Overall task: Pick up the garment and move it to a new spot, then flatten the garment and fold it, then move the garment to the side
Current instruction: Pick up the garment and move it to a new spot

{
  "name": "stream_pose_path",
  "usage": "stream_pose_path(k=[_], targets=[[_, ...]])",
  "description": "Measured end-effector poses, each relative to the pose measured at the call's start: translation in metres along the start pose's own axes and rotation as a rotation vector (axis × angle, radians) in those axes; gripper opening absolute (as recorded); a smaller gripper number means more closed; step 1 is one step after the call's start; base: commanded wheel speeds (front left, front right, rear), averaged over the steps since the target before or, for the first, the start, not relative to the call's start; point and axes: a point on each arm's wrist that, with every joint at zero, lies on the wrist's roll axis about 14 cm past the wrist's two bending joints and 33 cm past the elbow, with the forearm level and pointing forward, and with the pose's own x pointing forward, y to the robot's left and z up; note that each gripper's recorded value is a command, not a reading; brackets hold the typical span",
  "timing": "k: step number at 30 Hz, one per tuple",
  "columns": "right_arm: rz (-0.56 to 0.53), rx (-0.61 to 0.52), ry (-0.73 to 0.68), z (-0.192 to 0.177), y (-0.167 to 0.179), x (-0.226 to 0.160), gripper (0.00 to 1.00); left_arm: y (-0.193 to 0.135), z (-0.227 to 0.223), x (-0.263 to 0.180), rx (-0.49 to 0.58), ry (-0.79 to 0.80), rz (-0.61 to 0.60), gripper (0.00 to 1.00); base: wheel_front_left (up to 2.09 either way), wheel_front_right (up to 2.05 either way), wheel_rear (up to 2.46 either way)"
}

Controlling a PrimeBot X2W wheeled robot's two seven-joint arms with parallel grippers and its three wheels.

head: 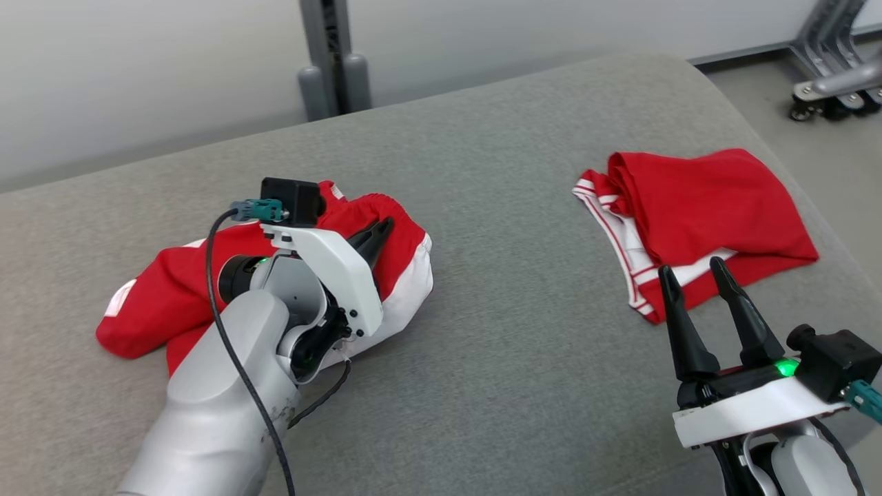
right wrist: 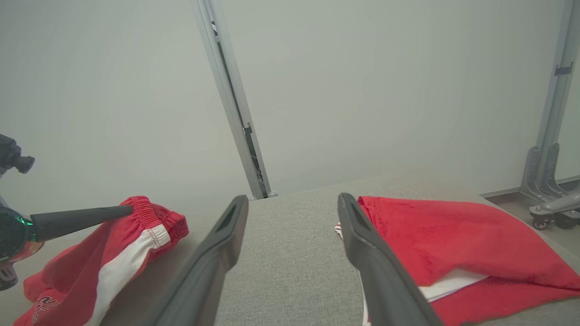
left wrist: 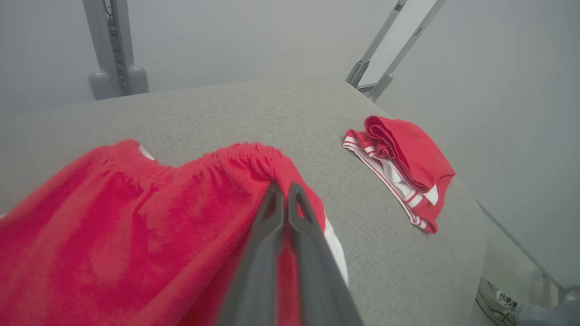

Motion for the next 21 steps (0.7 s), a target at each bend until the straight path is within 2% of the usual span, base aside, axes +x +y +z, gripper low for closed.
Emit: stream_pose_path(k=[5,10,12,13,14,15,21], targets=[[-0.065,-0.017,0.001,0.003,-0.019,-0.011,1.0,-0.03,-0.016,0.028,0.035,0.022,-0.076,0.0,0.0,0.0,0.0],[-0.103,-0.027,0.006,0.004,-0.029,-0.02,1.0,-0.049,-0.013,0.044,0.048,-0.001,-0.126,0.0,0.0,0.0,0.0],[-0.115,-0.03,0.008,0.004,-0.032,-0.023,1.0,-0.055,-0.019,0.048,0.054,0.022,-0.143,0.04,0.0,0.0,0.0],[-0.118,-0.031,0.009,0.004,-0.033,-0.025,1.0,-0.058,-0.022,0.049,0.054,0.027,-0.152,0.42,0.0,0.0,0.0],[-0.121,-0.03,0.008,0.004,-0.033,-0.025,1.0,-0.06,-0.025,0.049,0.055,0.036,-0.157,0.96,0.0,0.0,0.0],[-0.122,-0.03,0.007,0.005,-0.033,-0.026,1.0,-0.062,-0.027,0.049,0.053,0.04,-0.161,1.0,0.0,0.0,0.0],[-0.102,-0.024,0.008,0.003,-0.029,-0.021,1.0,-0.057,-0.03,0.041,0.054,0.031,-0.148,1.0,0.0,0.0,0.0]])
